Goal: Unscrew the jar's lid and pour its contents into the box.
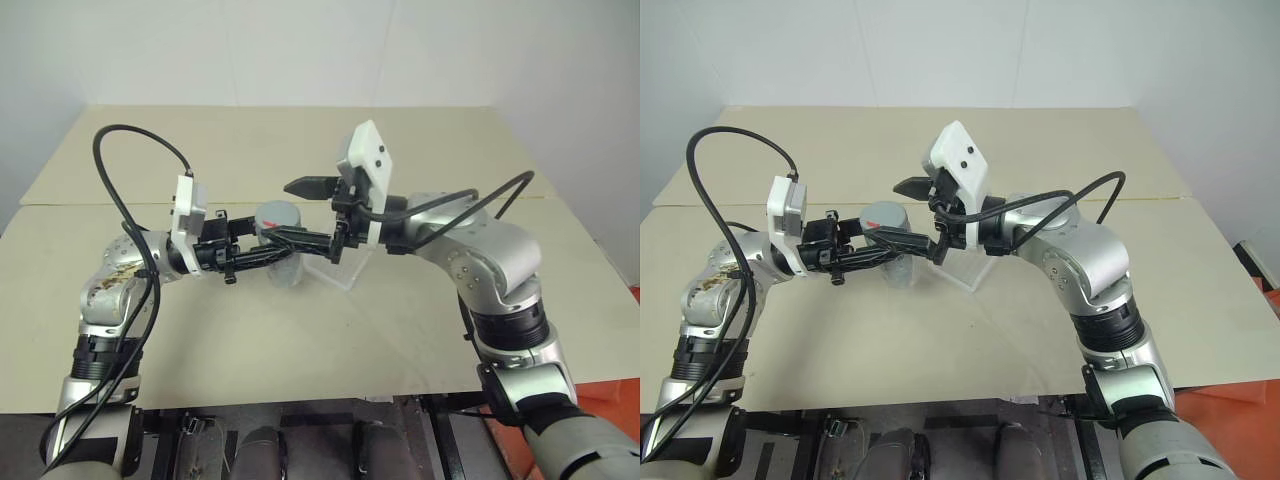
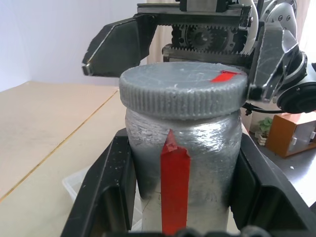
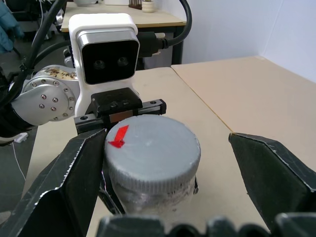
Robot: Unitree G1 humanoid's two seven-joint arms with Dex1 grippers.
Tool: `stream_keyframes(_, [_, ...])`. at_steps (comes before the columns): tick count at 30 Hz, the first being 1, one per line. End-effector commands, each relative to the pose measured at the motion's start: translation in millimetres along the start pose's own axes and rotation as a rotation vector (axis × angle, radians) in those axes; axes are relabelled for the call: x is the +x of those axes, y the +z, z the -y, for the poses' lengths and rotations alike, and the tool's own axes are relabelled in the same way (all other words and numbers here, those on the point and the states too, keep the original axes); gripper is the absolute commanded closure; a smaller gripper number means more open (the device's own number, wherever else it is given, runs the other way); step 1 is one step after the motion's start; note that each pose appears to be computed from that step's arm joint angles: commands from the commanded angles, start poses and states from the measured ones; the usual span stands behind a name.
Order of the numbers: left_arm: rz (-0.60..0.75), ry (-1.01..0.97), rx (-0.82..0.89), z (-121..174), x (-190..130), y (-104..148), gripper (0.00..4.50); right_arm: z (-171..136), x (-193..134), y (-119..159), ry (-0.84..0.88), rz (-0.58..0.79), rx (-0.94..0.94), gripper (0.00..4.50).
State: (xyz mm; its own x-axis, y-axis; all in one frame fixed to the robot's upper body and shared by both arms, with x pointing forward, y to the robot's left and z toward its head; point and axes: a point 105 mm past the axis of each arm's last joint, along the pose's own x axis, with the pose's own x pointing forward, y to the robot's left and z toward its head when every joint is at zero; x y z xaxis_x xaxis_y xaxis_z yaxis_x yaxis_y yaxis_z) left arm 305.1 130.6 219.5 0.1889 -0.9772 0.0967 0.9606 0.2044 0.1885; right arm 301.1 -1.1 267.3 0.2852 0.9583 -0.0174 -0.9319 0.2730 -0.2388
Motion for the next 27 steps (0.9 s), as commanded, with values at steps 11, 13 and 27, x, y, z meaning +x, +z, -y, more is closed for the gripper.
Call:
stream_keyframes(11, [0.025, -0.017, 0.039, 5.5, -4.5, 13.9, 2.42, 21.6, -20.9, 2.5, -0.122, -0.01, -0.032, 0.0])
stream_keyframes(13, [0.024, -0.017, 0.038, 6.0, -5.1, 13.7, 2.42, 23.5, -22.1, 2.5, -0.131, -0.011, -0.031, 0.0])
stream_keyframes(27, [0.012, -0.031, 0.031, 9.1, -6.9, 13.2, 2.42, 34.8, -26.8, 1.0, -0.186, -0.011, -0.004, 0.0])
